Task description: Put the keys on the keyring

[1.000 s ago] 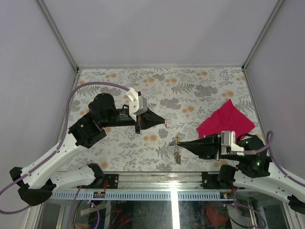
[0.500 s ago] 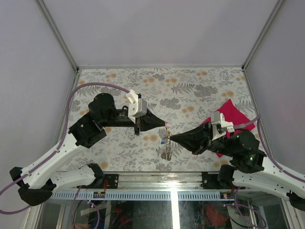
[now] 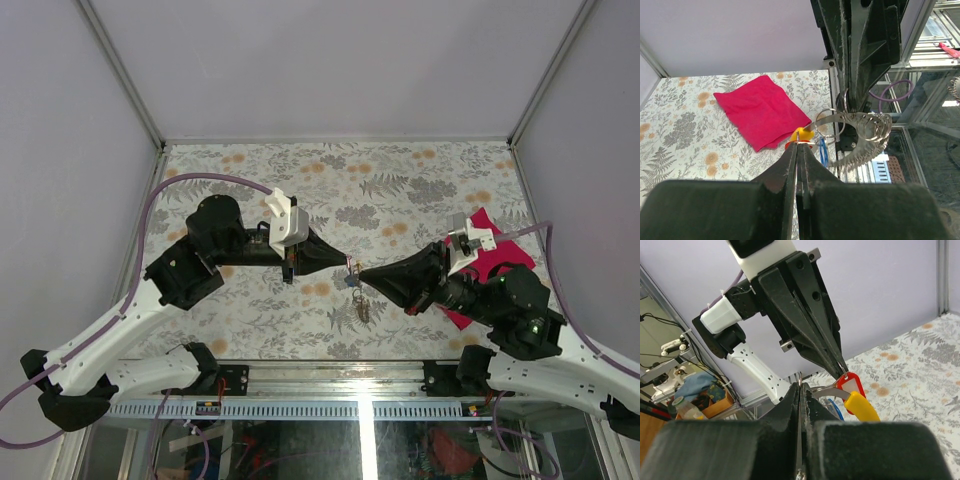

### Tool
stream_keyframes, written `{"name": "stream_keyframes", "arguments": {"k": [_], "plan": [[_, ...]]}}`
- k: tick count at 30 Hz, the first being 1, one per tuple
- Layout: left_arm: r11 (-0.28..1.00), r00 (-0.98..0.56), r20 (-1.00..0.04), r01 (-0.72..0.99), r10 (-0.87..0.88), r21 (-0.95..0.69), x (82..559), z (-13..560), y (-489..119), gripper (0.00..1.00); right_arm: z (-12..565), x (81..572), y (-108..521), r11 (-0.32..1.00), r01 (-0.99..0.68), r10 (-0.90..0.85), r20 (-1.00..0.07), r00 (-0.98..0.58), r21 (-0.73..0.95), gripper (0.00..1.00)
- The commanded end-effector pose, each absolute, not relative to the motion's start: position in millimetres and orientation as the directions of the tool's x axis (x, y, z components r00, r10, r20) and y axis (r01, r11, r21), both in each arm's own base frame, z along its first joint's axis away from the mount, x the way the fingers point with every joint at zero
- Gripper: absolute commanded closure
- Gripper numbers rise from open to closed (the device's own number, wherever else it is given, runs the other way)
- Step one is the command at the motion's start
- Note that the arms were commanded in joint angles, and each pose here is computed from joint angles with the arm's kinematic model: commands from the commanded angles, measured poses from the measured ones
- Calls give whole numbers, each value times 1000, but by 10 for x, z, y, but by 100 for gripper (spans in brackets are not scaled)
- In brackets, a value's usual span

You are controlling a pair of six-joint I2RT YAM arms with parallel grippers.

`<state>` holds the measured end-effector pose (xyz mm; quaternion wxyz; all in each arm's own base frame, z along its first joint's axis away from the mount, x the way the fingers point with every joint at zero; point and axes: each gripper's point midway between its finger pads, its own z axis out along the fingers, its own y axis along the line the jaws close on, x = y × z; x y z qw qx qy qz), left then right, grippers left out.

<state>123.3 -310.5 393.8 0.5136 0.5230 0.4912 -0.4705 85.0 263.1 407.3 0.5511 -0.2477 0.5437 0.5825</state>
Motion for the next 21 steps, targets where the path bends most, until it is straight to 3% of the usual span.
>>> {"name": "stream_keyframes", "arguments": {"k": [1,21], "plan": [[-12,142,-989,990,-44,143,1173,4185,-3102,100,4418,840,2580,167,-899,450,-842,-297,406,100],[-60,152,-986,986,-63,156,1089,4224,-3107,100,4415,990,2587,228,-854,464,-823,-326,467,100]]}}
